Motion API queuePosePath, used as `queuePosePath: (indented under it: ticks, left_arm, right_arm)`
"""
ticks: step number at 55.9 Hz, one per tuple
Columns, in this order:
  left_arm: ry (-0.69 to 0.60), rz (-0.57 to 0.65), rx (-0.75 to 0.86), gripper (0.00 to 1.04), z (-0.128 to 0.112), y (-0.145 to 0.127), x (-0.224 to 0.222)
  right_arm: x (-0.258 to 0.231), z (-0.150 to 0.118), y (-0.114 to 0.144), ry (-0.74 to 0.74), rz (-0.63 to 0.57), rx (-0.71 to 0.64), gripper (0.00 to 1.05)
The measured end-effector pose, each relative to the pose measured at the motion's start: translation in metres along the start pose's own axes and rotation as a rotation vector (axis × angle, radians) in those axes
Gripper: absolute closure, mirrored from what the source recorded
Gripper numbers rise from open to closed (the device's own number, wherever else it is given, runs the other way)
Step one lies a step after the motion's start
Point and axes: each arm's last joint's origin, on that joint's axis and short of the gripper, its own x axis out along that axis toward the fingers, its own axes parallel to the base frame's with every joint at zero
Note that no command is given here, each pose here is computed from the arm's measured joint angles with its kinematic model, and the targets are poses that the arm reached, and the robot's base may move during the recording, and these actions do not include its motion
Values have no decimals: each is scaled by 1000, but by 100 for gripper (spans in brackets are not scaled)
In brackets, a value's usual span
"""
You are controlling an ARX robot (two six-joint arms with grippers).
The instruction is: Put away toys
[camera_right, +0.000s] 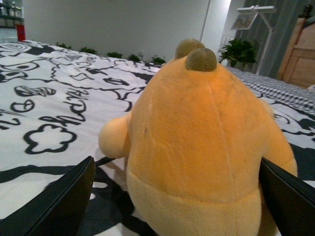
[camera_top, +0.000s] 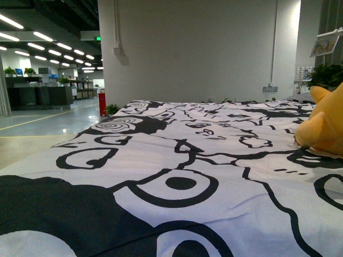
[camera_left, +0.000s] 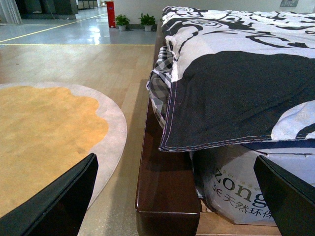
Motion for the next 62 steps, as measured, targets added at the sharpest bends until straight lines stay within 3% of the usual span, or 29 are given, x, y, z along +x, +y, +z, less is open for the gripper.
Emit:
queuePosePath:
  ticks: [16,23,62]
  left_arm:
    - [0,0,0,6,0,0,0]
    - [0,0,0,6,0,0,0]
    - [0,0,0,6,0,0,0]
  right_arm:
    - [-9,18,-42,-27,-93,-29,6]
    - [-8,17,-44,-21,-89,-35,6]
    - [25,-8,22,-16,-5,-33,6]
